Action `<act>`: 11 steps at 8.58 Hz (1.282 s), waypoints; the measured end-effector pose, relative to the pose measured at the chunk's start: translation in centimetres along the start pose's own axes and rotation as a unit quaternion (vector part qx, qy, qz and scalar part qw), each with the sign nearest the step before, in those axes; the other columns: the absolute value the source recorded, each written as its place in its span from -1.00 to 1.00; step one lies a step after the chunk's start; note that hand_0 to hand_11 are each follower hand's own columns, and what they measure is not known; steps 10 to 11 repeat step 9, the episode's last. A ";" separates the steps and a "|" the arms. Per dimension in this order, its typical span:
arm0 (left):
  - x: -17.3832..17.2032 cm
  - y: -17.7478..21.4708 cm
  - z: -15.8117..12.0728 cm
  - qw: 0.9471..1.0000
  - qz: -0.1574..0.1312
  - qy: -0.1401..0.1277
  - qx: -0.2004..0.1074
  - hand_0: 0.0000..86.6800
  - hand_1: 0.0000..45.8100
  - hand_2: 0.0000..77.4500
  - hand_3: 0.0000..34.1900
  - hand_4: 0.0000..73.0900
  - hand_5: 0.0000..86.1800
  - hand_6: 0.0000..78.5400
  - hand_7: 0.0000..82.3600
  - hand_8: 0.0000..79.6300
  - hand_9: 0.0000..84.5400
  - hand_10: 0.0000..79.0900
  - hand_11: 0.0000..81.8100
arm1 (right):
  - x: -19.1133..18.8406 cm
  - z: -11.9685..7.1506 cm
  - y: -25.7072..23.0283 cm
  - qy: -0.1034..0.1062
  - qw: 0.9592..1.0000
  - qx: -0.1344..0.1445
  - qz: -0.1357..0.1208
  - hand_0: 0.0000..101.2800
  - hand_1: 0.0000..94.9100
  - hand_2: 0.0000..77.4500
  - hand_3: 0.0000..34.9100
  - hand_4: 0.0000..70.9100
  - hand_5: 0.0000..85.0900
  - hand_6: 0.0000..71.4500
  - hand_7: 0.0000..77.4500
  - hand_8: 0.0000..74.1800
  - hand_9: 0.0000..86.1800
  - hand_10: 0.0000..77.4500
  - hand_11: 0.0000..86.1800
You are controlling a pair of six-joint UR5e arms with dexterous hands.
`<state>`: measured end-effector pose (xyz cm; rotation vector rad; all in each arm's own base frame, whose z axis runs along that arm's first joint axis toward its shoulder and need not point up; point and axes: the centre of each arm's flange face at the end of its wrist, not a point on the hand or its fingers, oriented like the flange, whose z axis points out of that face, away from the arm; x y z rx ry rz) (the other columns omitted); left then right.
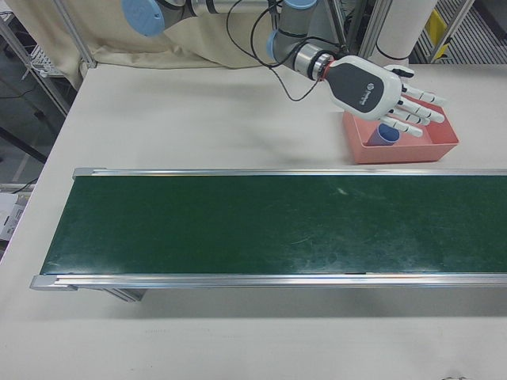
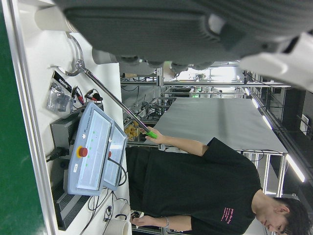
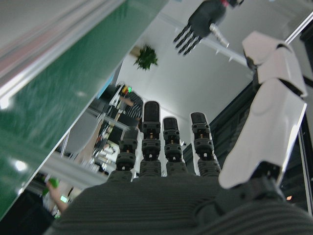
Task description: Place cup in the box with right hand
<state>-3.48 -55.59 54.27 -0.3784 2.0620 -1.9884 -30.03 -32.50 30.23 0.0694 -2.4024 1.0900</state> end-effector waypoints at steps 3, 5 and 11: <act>0.0 0.0 0.0 1.000 0.000 0.000 0.000 -1.00 -0.98 -0.97 -1.00 -0.97 -0.99 -0.99 -0.99 -1.00 -1.00 -1.00 -1.00 | -9.0 -4.1 -20.0 -0.059 0.984 0.165 -0.020 -0.08 -0.64 -0.38 -1.00 -1.00 -0.76 -0.44 0.13 -0.01 0.20 -0.49 -0.34; 0.0 0.0 0.0 1.000 0.000 0.000 0.000 -1.00 -0.98 -0.97 -1.00 -0.97 -0.99 -1.00 -0.99 -1.00 -1.00 -1.00 -1.00 | -13.6 -10.3 -32.4 -0.086 0.957 0.277 -0.032 -0.06 -0.64 -0.76 -1.00 -1.00 -0.80 -0.62 0.55 -0.38 0.08 -0.73 -0.60; 0.0 0.0 0.0 1.000 0.000 0.000 0.000 -1.00 -0.98 -0.97 -1.00 -0.97 -0.99 -0.99 -0.99 -1.00 -1.00 -1.00 -1.00 | -15.6 -16.2 -39.2 -0.100 0.930 0.351 -0.035 -0.35 -0.84 -0.97 -1.00 -1.00 -0.97 -0.97 -0.66 -0.99 -0.96 -0.99 -0.97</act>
